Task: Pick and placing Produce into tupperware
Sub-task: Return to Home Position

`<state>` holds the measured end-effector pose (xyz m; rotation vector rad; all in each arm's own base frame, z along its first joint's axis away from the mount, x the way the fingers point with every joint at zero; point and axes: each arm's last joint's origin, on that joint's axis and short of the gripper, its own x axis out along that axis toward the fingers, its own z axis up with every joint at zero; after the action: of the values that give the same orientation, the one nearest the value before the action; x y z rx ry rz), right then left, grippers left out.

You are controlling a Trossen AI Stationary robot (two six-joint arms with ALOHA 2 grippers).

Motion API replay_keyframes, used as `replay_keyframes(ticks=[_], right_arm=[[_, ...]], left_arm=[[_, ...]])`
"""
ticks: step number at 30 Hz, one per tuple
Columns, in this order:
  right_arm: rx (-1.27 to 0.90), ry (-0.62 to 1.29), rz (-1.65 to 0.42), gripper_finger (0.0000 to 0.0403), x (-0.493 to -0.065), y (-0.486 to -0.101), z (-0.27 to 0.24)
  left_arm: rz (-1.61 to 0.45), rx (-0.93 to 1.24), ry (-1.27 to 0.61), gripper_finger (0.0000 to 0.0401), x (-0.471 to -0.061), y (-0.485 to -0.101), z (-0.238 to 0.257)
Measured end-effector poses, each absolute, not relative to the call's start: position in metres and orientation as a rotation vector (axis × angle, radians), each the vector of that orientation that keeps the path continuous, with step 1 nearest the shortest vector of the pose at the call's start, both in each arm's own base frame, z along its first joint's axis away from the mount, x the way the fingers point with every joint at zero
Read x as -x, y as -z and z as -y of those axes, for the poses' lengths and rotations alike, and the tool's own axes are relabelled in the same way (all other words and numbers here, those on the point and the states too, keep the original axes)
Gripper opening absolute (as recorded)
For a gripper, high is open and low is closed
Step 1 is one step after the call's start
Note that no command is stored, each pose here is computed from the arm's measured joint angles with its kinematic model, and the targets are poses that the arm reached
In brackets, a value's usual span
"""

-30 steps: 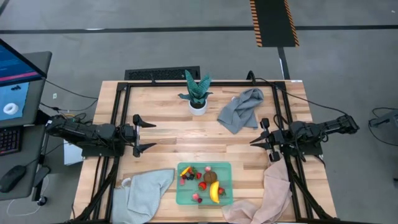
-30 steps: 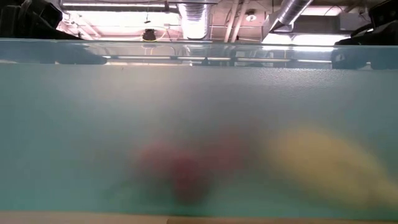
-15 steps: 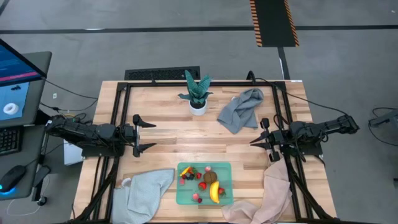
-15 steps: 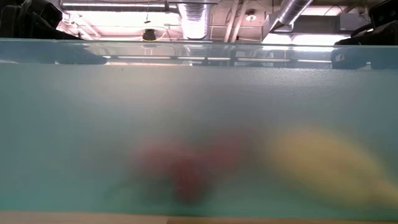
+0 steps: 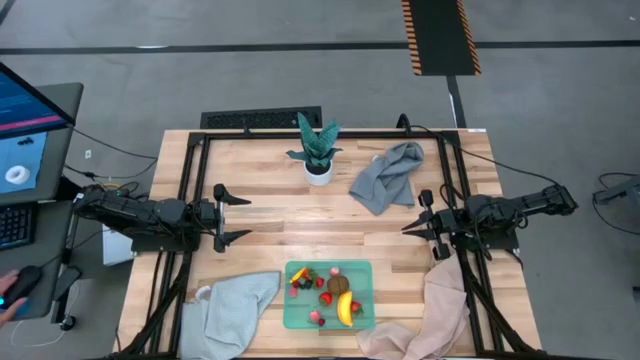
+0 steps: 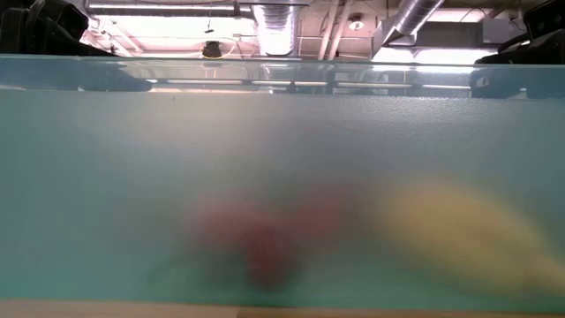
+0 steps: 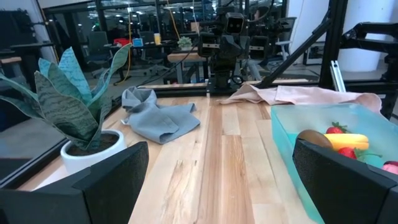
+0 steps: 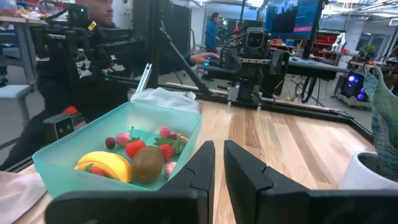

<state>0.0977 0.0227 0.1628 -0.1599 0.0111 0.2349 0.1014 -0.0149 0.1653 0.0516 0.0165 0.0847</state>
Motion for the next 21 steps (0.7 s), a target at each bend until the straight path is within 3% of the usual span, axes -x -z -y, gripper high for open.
replay_keyframes(ticks=[21], right_arm=[[0.16, -0.235, -0.011, 0.0059, -0.0977, -0.1628, -0.0227]], left_arm=[[-0.016, -0.047, -0.085, 0.0387, -0.1014, -0.1654, 0.0149]])
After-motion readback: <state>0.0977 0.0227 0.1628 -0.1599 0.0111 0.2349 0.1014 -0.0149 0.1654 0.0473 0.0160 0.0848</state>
